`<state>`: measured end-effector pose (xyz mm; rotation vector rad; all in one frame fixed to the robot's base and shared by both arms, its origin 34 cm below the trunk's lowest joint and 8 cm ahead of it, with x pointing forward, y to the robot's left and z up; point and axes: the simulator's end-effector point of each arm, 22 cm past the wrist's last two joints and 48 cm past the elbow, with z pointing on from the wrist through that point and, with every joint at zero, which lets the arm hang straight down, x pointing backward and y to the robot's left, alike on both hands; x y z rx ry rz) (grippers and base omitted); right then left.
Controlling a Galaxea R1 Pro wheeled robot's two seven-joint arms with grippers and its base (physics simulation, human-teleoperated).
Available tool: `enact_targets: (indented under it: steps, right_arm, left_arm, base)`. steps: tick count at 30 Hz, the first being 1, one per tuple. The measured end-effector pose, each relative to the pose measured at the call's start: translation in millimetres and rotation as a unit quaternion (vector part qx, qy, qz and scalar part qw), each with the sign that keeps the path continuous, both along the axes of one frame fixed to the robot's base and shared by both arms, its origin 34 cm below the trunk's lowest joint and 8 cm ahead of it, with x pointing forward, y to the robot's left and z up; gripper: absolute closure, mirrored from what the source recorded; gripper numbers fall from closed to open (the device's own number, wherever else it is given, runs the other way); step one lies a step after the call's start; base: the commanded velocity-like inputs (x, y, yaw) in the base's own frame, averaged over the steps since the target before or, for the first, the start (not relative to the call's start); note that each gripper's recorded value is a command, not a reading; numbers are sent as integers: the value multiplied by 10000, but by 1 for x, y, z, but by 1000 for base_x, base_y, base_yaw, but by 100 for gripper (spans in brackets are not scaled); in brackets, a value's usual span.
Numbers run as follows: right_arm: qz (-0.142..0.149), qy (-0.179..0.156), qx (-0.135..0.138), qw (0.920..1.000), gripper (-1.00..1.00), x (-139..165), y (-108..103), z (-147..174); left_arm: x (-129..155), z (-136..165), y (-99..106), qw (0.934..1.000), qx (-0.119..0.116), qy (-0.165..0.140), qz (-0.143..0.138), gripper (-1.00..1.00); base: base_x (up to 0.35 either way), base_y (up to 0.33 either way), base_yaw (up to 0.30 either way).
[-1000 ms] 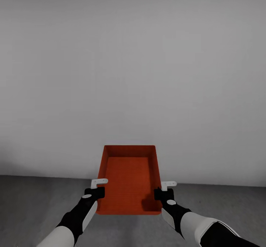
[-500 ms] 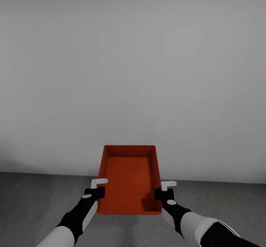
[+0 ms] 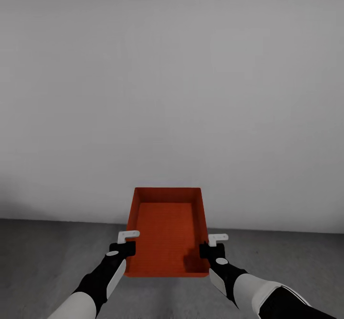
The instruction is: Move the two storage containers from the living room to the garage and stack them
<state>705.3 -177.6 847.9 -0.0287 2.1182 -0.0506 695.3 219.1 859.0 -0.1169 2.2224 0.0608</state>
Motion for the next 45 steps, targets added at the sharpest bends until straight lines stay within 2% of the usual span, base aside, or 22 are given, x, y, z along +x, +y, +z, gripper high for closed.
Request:
enact_targets:
  steps: [45]
  right_arm:
    - [9, 381, -15, 9993, 100, -12, -1, -43]
  left_arm:
    - [-11, -42, -1, 9993, -2, 385, 31, 100]
  base:
    - [0, 0, 0]
